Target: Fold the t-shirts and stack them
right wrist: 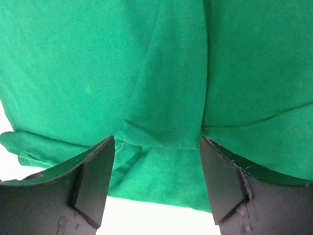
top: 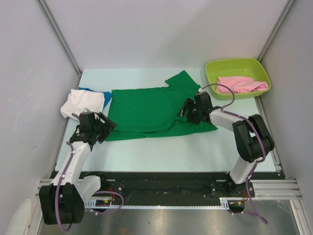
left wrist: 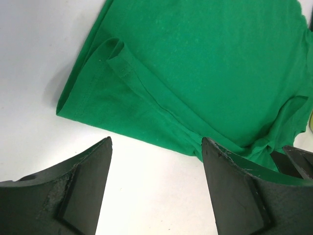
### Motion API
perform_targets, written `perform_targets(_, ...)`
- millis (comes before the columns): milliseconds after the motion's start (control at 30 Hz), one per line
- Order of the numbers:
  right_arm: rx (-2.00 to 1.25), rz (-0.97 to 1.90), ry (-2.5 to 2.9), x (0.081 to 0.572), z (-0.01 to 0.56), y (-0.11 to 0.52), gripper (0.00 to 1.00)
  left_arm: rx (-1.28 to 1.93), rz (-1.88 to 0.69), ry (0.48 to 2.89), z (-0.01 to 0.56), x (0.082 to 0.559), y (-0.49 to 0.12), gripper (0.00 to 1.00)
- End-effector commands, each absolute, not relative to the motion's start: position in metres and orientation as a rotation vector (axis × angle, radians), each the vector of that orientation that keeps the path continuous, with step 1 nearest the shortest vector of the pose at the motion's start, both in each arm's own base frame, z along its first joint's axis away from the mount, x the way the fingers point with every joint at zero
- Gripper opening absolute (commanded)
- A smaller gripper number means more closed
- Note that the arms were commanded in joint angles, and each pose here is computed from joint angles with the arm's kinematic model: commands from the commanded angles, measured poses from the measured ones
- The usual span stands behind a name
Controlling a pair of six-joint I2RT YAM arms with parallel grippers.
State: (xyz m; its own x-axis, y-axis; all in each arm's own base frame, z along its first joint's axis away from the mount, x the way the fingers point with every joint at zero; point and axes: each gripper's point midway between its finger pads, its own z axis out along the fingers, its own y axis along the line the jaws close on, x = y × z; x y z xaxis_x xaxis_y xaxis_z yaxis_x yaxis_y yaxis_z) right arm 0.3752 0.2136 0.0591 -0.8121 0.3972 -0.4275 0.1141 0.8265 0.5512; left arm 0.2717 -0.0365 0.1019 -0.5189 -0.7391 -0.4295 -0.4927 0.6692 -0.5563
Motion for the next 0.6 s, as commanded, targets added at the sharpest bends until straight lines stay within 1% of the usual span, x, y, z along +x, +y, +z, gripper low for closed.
perform_targets(0,0.411,0.759,2.451,0.382,0.051,0.223,0.72,-0.896,-0.486,2.239,0.097,0.273,-0.038,0.78)
perform_targets(67,0.416,0.759,2.466,0.381,0.046,0.223,0.68,-0.896,-0.478,2.24,0.097,0.273,-0.037,0.78)
perform_targets(200,0.406,0.769,2.451,0.384,0.045,0.225,0.67,-0.895,-0.461,2.241,0.096,0.274,-0.035,0.78)
perform_targets(233,0.41,0.759,2.449,0.385,0.045,0.223,0.65,-0.895,-0.46,2.241,0.097,0.275,-0.035,0.78)
perform_targets(333,0.412,0.767,2.438,0.387,0.047,0.224,0.42,-0.898,-0.459,2.246,0.095,0.275,-0.035,0.78)
perform_targets(367,0.413,0.767,2.433,0.388,0.048,0.223,0.28,-0.899,-0.463,2.247,0.095,0.275,-0.035,0.78)
perform_targets(400,0.413,0.761,2.425,0.39,0.051,0.222,0.22,-0.898,-0.462,2.248,0.094,0.275,-0.035,0.78)
perform_targets(433,0.414,0.758,2.417,0.391,0.052,0.222,0.17,-0.899,-0.459,2.249,0.094,0.275,-0.035,0.78)
perform_targets(467,0.408,0.76,2.404,0.393,0.056,0.222,0.1,-0.899,-0.457,2.247,0.094,0.275,-0.034,0.78)
perform_targets(533,0.4,0.764,2.377,0.396,0.063,0.223,0.01,-0.899,-0.456,2.247,0.094,0.274,-0.035,0.78)
perform_targets(567,0.396,0.772,2.357,0.399,0.068,0.223,0.0,-0.9,-0.455,2.246,0.093,0.274,-0.034,0.78)
